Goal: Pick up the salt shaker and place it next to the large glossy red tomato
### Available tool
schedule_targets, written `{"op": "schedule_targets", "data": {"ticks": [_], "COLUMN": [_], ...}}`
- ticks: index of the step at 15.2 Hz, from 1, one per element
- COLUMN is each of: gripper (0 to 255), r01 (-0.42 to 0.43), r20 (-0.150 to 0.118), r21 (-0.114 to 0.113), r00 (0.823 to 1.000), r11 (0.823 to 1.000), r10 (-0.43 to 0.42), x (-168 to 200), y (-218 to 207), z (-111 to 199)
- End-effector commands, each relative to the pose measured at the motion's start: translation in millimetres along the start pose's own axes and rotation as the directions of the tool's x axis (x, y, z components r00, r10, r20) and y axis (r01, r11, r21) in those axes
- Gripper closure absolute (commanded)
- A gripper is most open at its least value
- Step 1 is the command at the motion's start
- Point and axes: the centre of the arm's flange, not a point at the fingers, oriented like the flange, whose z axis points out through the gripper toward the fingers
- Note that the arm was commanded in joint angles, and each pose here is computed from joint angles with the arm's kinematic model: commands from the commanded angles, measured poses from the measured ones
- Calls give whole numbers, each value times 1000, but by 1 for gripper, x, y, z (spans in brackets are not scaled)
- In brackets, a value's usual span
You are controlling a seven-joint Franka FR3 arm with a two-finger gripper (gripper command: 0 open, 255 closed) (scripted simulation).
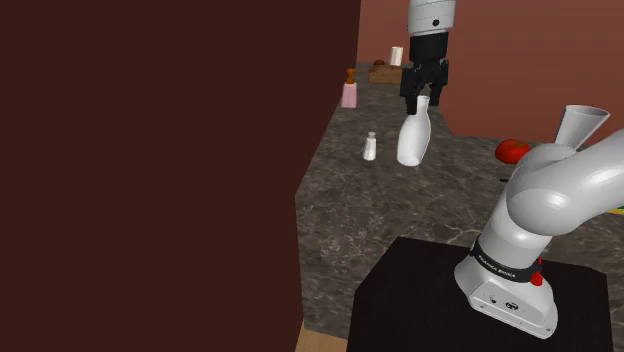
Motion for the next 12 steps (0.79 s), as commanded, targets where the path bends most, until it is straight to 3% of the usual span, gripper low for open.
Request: {"op": "schedule_targets", "data": {"ticks": [1,12], "gripper": [0,0], "r01": [0,-26], "r20": [0,-27], "r21": [0,9], "r00": [1000,999], "r11": [1000,1000], "r10": [0,26], "x": [0,118], "y": [0,60], "z": [0,52]}}
